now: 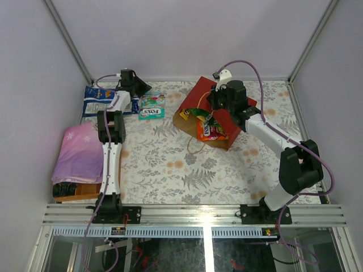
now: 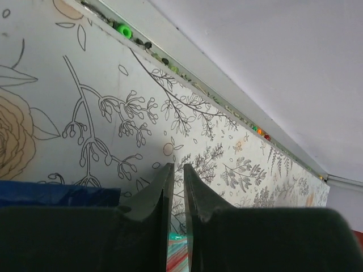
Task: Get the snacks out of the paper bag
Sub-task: Adjust the snack at the corner of the board.
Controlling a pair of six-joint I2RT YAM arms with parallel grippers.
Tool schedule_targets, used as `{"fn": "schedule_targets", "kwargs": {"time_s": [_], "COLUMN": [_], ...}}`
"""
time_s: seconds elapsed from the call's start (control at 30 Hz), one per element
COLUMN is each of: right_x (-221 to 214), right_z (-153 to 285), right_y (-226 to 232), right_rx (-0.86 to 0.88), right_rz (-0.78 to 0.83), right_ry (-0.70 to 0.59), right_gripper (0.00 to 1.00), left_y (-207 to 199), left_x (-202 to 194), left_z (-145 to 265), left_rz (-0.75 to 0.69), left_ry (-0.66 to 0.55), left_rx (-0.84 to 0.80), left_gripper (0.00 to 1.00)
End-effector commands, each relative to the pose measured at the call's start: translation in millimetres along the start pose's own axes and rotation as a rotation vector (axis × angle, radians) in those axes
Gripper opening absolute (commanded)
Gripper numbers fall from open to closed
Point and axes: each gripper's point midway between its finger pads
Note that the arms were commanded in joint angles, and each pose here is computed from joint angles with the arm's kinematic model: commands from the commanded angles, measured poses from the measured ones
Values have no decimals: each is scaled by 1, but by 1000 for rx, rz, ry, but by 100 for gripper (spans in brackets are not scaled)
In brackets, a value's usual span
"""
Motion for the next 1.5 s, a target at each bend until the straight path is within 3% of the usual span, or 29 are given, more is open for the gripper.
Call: {"fn": "schedule_targets", "kwargs": {"time_s": [0.0,0.2,0.3,0.47,0.7,0.73,0.77,0.87,0.93,1.0,1.23,1.47], "right_x": [37,37,35,33,31,31,31,38,48,60,131,192], "right_z": [9,9,5,-1,-4,-4,-5,-4,1,10,52,86], "right_y": [-11,-9,-7,-2,3,3,6,14,16,19,28,109], "right_rx": [-39,-27,-13,12,35,38,51,98,100,93,2,-4], "right_rz": [28,23,18,3,-22,-24,-19,-23,-33,-43,25,175], "right_ry": [-87,-97,-91,-89,-89,-87,-82,-87,-139,-213,-399,-557], "right_gripper": [0,0,0,0,0,3,14,65,87,99,99,99], "left_y": [-73,-129,-137,-106,-42,-36,-33,-32,-33,-34,-8,6], "left_x": [29,71,68,39,2,4,8,21,30,36,57,68], "left_z": [31,126,175,221,211,209,210,213,216,217,204,175], "left_rz": [-58,-290,-355,-387,-355,-356,-357,-360,-370,-383,-388,-358], "left_ry": [-50,-268,-310,-289,-187,-193,-204,-225,-237,-232,-197,-118], "left_rx": [-175,-139,-127,-65,33,56,74,89,99,96,142,101], "left_gripper": [12,18,12,3,0,0,0,0,3,9,17,15]}}
Point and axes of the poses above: each gripper's point midway between its finger pads, its own z axis back along the fingers, its own y axis along the line the jaws close on, x = y × z, and after that the axes turned 10 degrees about z, right-handed
